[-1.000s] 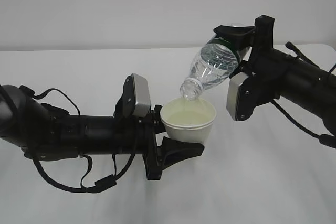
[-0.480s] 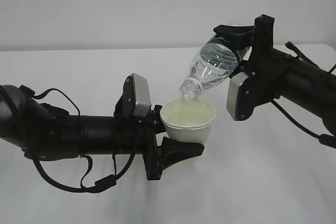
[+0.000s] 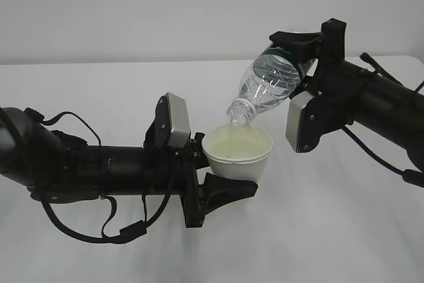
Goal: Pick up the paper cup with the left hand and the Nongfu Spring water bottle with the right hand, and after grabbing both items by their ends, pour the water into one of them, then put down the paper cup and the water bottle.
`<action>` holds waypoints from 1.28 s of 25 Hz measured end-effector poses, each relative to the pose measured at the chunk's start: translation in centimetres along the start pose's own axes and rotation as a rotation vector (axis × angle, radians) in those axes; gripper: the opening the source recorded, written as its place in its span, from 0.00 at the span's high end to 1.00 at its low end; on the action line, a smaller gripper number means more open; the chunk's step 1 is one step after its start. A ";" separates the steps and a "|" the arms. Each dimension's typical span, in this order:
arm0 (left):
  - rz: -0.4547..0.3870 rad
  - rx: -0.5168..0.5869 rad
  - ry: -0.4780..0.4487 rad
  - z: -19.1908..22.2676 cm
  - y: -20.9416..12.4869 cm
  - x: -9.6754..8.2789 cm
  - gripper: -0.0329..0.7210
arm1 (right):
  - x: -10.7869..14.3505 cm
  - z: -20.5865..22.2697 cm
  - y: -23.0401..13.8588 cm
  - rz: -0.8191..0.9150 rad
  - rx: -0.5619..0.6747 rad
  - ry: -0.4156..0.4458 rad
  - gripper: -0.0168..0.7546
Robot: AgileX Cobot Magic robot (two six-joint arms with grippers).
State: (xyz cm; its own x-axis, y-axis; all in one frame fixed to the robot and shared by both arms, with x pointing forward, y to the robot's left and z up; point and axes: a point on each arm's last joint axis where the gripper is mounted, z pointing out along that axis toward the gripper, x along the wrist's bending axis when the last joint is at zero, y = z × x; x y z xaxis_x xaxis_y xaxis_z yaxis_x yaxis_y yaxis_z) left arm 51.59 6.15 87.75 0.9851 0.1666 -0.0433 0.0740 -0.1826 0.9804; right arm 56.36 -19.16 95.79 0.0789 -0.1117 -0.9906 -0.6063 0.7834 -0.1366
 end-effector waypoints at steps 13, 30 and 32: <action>0.000 0.000 0.000 0.0 0.0 0.0 0.36 | 0.0 0.0 0.0 -0.010 0.000 0.000 0.40; 0.000 0.000 0.000 0.0 0.0 0.0 0.36 | 0.0 0.0 0.0 -0.016 0.000 0.000 0.40; 0.000 0.000 0.000 0.0 0.0 0.0 0.36 | 0.0 0.0 0.0 -0.018 0.000 0.000 0.40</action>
State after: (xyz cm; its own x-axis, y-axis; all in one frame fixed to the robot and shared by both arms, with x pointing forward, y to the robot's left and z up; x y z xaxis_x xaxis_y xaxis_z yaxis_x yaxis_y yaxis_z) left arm 51.59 6.15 87.75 0.9851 0.1666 -0.0433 0.0740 -0.1826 0.9804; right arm 56.36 -19.16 95.79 0.0898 -0.1258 -0.9880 -0.6047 0.7813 -0.1544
